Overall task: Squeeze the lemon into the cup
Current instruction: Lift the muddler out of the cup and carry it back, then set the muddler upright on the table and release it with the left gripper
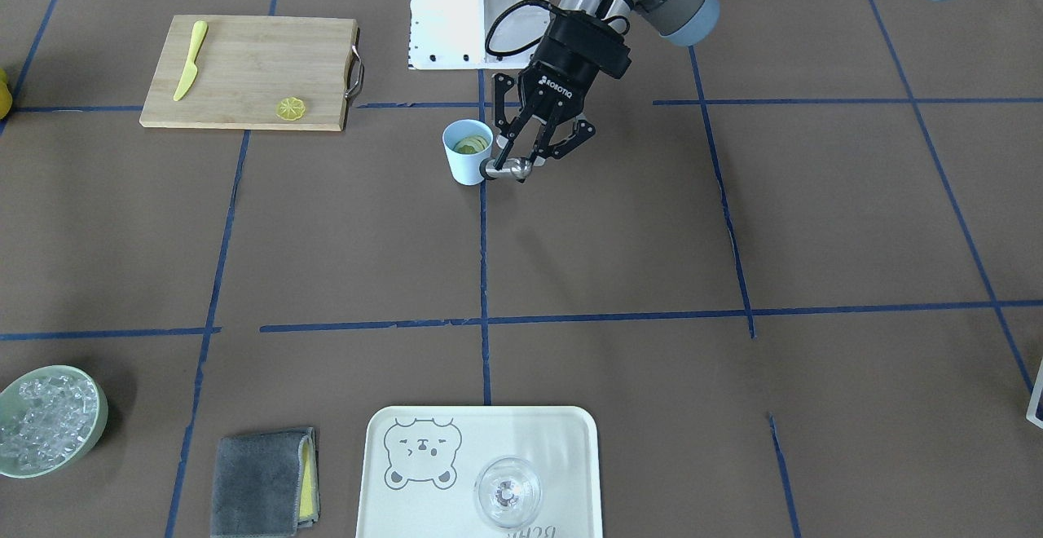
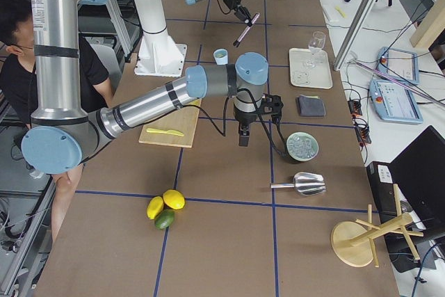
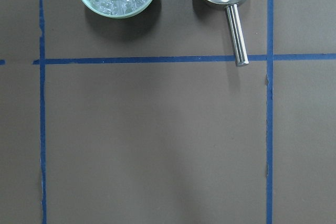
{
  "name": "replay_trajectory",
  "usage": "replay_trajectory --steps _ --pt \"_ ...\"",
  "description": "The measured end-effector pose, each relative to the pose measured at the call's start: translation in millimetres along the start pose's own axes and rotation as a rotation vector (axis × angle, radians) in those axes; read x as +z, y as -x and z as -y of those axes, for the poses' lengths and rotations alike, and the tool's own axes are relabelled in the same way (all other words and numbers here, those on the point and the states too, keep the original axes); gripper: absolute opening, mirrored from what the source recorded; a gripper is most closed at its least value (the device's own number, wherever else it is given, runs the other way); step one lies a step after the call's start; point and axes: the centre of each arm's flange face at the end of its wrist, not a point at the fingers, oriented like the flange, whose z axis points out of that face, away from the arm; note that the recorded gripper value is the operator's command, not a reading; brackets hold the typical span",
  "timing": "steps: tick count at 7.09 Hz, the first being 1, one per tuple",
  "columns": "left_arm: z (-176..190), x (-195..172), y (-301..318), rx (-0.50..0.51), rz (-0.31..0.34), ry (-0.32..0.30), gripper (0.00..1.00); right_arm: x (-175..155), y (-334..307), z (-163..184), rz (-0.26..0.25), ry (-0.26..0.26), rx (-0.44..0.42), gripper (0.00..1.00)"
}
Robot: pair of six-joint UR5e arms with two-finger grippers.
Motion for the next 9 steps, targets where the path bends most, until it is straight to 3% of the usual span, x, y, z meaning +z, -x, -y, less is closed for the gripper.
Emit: replay_trajectory --steps 2,3,5,7,9 --pt "44.0 -4.9 45.5 0.017 -0.009 0.071 0.0 2.2 -3.3 -2.5 -0.004 0.004 0.004 1.0" --pt "66.0 -12.2 79.5 0.017 0.004 0.142 0.0 1.8 -4.4 -2.7 -0.006 0.003 0.001 1.0" --pt "124.2 -42.8 157.3 -0.01 0.088 0.314 0.0 1.7 -15.8 -1.1 -0.011 0.001 -0.015 1.0" --pt "159.7 -93.3 222.9 -0.02 0.242 0.441 0.0 4.3 -35.5 2.0 -0.014 0.004 -0.035 1.0" --pt "160.1 -119.2 254.6 -0.026 0.465 0.633 0.0 4.2 -52.0 4.0 -0.015 0.001 -0.033 1.0"
